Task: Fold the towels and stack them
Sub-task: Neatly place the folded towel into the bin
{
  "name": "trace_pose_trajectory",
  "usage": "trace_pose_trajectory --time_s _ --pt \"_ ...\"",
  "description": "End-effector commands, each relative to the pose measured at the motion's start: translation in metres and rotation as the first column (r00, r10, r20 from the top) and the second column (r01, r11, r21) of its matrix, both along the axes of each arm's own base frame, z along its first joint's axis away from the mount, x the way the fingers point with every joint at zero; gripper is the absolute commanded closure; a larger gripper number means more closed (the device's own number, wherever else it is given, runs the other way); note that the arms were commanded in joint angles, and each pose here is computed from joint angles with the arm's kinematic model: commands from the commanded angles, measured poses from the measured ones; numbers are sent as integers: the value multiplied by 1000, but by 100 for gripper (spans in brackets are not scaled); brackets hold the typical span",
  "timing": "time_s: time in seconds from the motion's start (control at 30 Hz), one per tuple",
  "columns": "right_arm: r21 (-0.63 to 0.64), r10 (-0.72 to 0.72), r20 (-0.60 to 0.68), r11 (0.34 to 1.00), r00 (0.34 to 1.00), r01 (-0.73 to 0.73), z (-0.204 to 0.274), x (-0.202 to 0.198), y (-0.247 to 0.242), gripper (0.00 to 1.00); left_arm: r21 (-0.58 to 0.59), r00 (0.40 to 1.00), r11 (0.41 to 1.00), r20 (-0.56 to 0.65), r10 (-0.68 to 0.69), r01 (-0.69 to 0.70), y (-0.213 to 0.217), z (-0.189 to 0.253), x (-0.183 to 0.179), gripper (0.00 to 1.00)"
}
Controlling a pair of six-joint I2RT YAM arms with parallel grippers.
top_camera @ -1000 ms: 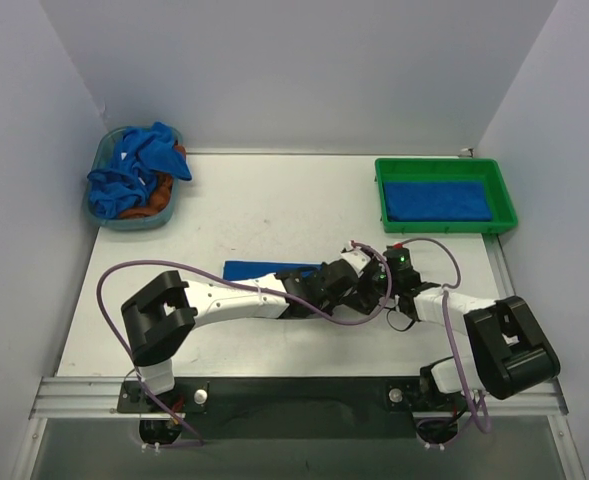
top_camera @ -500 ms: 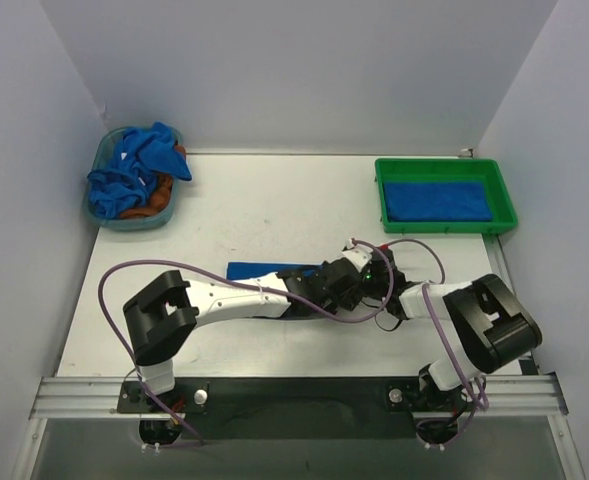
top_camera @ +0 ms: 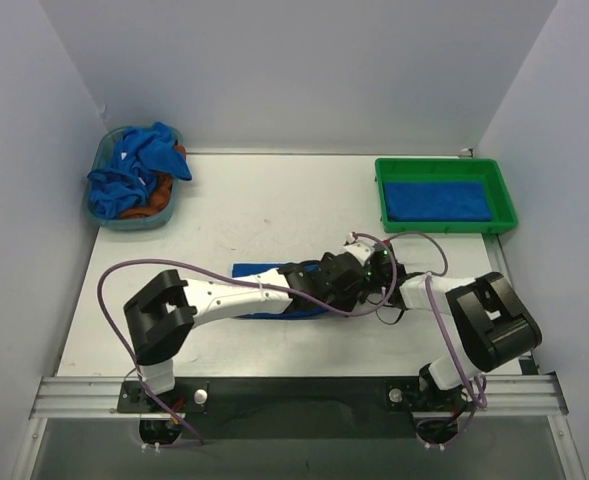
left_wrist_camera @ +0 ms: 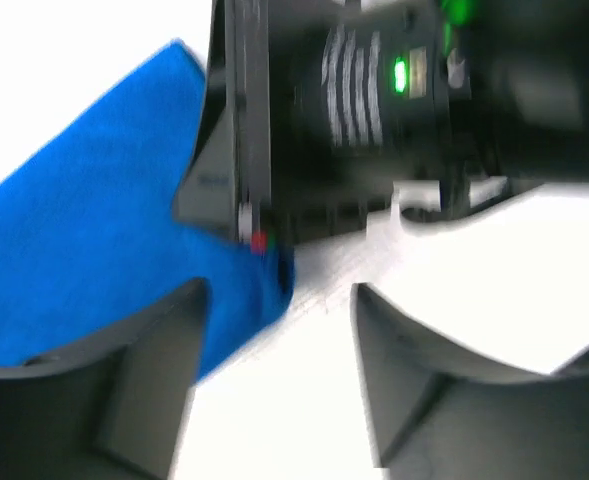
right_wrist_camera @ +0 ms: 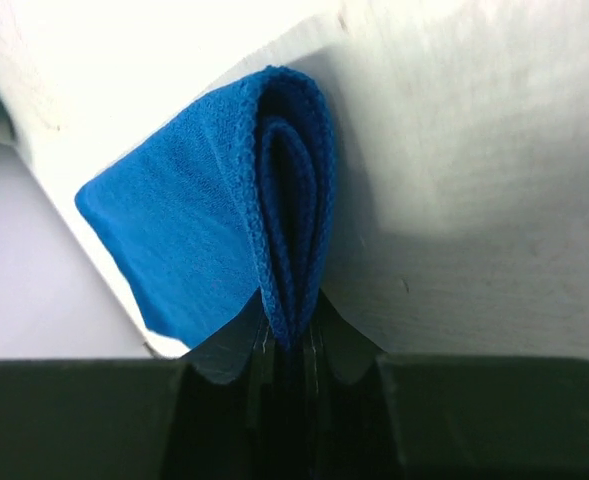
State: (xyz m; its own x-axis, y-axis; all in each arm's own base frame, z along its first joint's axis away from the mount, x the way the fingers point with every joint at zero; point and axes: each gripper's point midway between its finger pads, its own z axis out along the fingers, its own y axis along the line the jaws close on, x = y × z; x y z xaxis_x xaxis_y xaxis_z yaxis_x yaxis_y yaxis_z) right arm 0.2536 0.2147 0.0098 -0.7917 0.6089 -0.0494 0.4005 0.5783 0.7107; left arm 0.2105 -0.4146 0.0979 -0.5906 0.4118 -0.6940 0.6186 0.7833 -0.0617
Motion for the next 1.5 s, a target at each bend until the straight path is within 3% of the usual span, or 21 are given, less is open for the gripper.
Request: trace_pose_trajectory --time_s 0.0,0.03,0.17,0.33,0.47,0.57,0.77,1.07,1.27,1.47 --pt "-121 53 35 991 998 -49 8 17 -21 100 -141 997 987 -7 74 -74 9 56 13 25" --pt "-137 76 51 988 996 -68 12 22 -23 100 -184 997 980 -20 69 -72 15 72 12 16" --pt "-243 218 102 952 971 -189 25 48 -34 100 -231 987 961 -85 138 -155 66 85 31 2" --pt "-319 291 206 923 934 -217 56 105 -42 100 -248 934 901 -74 349 -357 177 101 81 3" --pt "-408 328 243 889 913 -210 79 147 -60 100 -196 877 856 -58 477 -478 257 84 98 3" --pt "-499 369 260 842 892 -203 99 181 -83 100 -132 844 834 -41 535 -535 293 64 101 3" --pt "-650 418 249 741 874 -169 126 225 -134 100 -99 809 803 -86 582 -588 310 34 110 3" --pt "-811 413 121 566 903 -150 114 243 -215 100 -47 763 765 -134 632 -642 325 11 115 3" --pt "-813 315 130 576 940 -81 99 262 -268 100 8 750 759 -144 645 -651 330 -4 116 2" --pt "-814 281 199 580 939 -1 103 282 -286 100 48 740 753 -151 655 -657 333 -16 116 3"
